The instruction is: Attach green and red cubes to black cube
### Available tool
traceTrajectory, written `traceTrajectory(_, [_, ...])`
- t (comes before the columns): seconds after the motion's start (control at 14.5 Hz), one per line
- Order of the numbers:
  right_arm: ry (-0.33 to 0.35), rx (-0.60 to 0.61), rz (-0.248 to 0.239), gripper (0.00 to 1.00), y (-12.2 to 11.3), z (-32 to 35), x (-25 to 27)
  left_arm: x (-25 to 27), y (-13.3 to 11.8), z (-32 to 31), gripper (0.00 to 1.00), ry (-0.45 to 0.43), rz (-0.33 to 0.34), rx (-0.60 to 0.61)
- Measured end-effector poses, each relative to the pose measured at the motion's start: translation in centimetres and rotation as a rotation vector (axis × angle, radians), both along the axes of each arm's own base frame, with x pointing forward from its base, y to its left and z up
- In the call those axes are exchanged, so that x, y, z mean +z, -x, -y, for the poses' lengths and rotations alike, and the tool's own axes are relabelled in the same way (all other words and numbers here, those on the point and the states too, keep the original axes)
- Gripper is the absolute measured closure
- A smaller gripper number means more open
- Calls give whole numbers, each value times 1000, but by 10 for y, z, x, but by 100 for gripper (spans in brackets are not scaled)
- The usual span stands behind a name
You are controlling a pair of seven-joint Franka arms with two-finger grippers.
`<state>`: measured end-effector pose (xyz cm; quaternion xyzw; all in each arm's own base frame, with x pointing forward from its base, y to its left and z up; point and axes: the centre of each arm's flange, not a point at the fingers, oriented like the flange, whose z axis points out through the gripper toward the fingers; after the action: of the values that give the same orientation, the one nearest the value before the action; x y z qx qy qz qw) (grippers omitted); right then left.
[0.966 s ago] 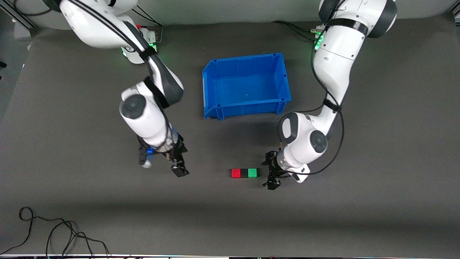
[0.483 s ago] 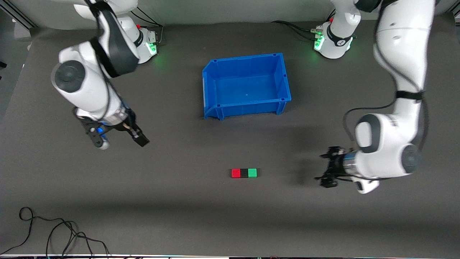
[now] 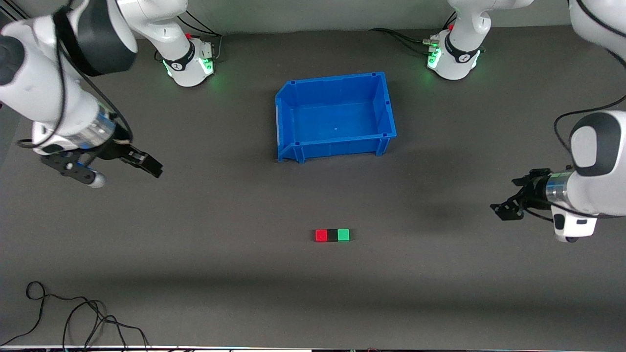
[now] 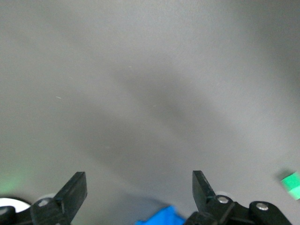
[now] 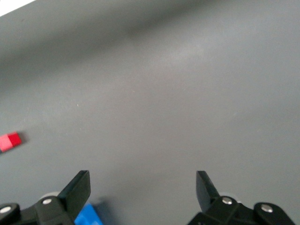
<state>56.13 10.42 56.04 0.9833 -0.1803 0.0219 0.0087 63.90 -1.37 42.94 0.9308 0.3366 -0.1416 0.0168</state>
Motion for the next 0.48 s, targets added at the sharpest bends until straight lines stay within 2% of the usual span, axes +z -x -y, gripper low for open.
traceTrajectory(0.21, [8, 101, -11, 0, 2, 29, 42, 34, 17, -2, 0, 16, 8, -177])
traceTrajectory(0.48, [11, 177, -16, 0, 7, 45, 76, 71, 31, -1, 0, -3, 59, -445])
